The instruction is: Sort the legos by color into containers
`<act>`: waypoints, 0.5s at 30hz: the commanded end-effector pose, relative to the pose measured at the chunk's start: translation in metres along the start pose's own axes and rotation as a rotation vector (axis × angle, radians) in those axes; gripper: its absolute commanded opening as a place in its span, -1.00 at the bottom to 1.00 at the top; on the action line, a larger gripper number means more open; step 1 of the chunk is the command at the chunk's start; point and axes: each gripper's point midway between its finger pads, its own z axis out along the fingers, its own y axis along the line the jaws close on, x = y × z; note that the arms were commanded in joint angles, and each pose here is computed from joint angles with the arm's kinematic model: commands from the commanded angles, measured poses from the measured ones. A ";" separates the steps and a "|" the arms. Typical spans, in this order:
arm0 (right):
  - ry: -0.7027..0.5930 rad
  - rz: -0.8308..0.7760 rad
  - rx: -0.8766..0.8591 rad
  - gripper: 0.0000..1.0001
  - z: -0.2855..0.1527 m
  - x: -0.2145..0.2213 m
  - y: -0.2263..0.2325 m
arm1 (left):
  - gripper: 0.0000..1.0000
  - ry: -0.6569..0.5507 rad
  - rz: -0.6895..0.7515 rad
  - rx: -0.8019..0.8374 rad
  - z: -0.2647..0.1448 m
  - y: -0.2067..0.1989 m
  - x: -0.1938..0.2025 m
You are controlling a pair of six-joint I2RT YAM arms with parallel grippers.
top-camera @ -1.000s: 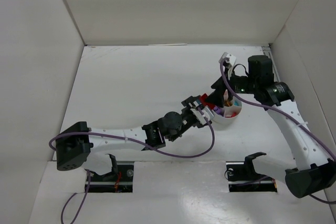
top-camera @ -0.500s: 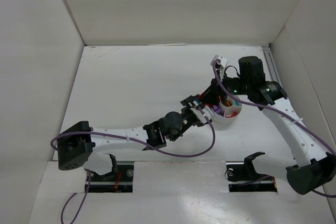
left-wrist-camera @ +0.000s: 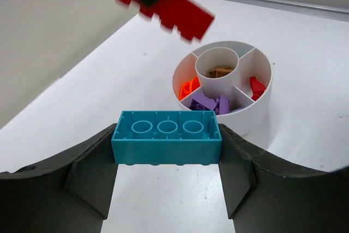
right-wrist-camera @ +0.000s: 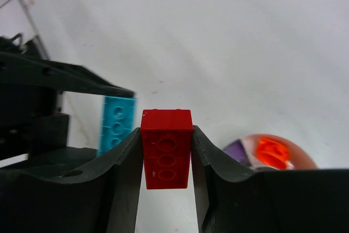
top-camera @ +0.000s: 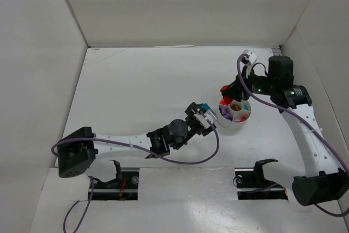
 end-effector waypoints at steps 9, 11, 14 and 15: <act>-0.117 -0.226 0.285 -0.61 -0.055 -0.011 -0.064 | -0.26 0.004 -0.401 -0.036 -0.008 0.036 -0.011; -0.117 -0.254 0.389 -0.61 -0.065 0.006 -0.077 | -0.26 0.018 -0.487 -0.024 -0.008 0.047 -0.011; -0.162 -0.284 0.532 -0.61 -0.074 0.030 -0.086 | -0.26 0.049 -0.544 -0.043 -0.010 0.058 -0.003; -0.182 -0.290 0.566 -0.61 -0.077 0.033 -0.088 | -0.26 0.052 -0.561 -0.034 -0.013 0.060 -0.007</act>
